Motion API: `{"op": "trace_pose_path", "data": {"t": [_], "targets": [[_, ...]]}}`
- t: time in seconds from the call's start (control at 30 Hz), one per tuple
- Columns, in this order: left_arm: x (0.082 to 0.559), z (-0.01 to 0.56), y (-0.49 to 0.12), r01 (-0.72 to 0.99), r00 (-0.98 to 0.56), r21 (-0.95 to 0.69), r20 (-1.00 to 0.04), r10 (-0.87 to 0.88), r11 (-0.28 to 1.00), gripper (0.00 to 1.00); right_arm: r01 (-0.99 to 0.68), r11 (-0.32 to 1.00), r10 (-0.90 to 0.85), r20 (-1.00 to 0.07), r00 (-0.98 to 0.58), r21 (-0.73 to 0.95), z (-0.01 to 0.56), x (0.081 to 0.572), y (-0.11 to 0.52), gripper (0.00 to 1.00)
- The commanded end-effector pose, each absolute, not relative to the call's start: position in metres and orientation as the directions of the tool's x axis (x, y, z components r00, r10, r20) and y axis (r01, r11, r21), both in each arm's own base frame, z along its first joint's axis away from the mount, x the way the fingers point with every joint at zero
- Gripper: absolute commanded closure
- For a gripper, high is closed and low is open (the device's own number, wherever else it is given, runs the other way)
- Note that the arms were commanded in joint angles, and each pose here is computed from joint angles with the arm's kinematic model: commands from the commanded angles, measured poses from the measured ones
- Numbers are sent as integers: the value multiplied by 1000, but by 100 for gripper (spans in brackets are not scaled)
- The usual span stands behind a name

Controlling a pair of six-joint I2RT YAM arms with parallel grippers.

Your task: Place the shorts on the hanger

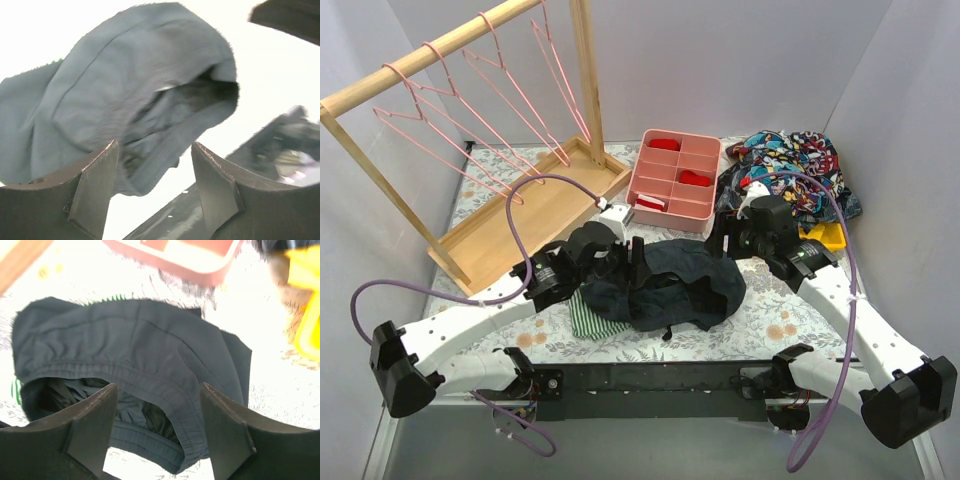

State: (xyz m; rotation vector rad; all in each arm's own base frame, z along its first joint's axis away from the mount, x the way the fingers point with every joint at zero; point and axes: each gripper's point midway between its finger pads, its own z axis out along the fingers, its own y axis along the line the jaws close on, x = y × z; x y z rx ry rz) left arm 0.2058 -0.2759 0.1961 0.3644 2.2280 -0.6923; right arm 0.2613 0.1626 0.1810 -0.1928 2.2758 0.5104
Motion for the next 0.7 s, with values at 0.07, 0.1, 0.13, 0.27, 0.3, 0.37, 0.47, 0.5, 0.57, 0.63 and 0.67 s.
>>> {"op": "trace_pose_path", "data": {"t": [0.07,0.1,0.13,0.27,0.3,0.37,0.47,0.5,0.57,0.63,0.67], "targets": [[192,305,-293,652,-527,-403,-850,1,642,40,-316,895,52,-778,-626,314,212,270,167,14],[195,322,-294,653,-510,-409,-860,-29,637,40,-314,895,55,-778,-625,315,211,271,167,14],[204,352,-295,646,-470,-405,-879,-81,647,41,-312,896,56,-776,-628,317,210,272,167,14],[269,419,-278,425,-324,-371,-914,-244,826,41,-320,886,61,-769,-636,335,206,274,174,14],[280,422,-273,368,-314,-348,-919,-237,862,41,-323,885,60,-770,-636,336,206,277,175,14],[317,446,-274,292,-283,-354,-919,-273,889,42,-327,881,60,-767,-639,341,206,277,177,15],[360,452,-246,166,-253,-313,-930,-266,935,44,-331,881,47,-760,-649,337,202,277,178,15],[374,463,-238,98,-188,-297,-943,-275,950,44,-332,881,47,-761,-647,337,202,277,178,16],[385,477,-226,49,-134,-270,-956,-261,962,43,-335,879,43,-757,-653,338,199,276,178,16],[400,491,-211,-29,-74,-260,-962,-261,965,43,-337,877,40,-753,-657,341,195,274,178,16],[404,493,-205,-52,-58,-235,-970,-238,971,43,-337,877,39,-749,-661,343,193,273,179,16]]}}
